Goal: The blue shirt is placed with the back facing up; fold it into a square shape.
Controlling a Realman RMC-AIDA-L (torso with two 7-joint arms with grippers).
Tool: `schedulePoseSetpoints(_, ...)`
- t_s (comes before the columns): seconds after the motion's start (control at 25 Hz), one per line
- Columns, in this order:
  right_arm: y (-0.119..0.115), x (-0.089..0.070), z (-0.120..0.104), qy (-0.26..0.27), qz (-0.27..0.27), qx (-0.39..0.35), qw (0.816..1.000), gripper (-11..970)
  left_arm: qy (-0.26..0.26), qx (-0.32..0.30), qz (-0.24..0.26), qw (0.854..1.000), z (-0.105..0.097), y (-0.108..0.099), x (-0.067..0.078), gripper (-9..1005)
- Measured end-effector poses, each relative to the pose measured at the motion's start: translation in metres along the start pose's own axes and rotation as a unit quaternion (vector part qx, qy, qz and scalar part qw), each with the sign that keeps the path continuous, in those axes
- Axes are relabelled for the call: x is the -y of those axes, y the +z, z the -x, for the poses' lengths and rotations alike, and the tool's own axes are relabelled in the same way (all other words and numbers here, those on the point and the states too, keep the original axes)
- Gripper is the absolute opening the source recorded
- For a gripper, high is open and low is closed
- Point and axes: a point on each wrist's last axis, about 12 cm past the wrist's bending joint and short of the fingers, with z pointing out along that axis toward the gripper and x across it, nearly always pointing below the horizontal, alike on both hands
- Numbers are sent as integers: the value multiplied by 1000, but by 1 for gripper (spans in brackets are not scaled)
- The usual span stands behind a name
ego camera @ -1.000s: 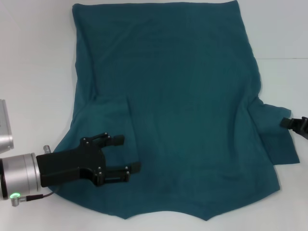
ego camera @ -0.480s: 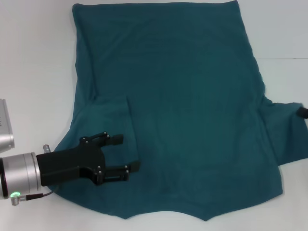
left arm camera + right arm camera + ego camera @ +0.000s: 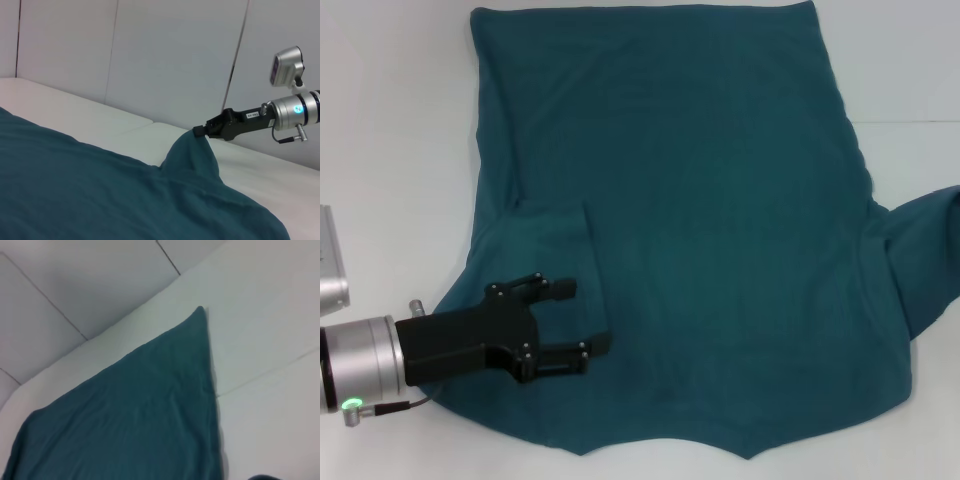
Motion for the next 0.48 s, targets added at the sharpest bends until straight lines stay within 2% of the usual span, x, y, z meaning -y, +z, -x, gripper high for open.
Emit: schedulePoseSetpoints(0.48,8,-4,16,-46,-12,11,999,29,-3,1,4,1000,1,2,-2,885)
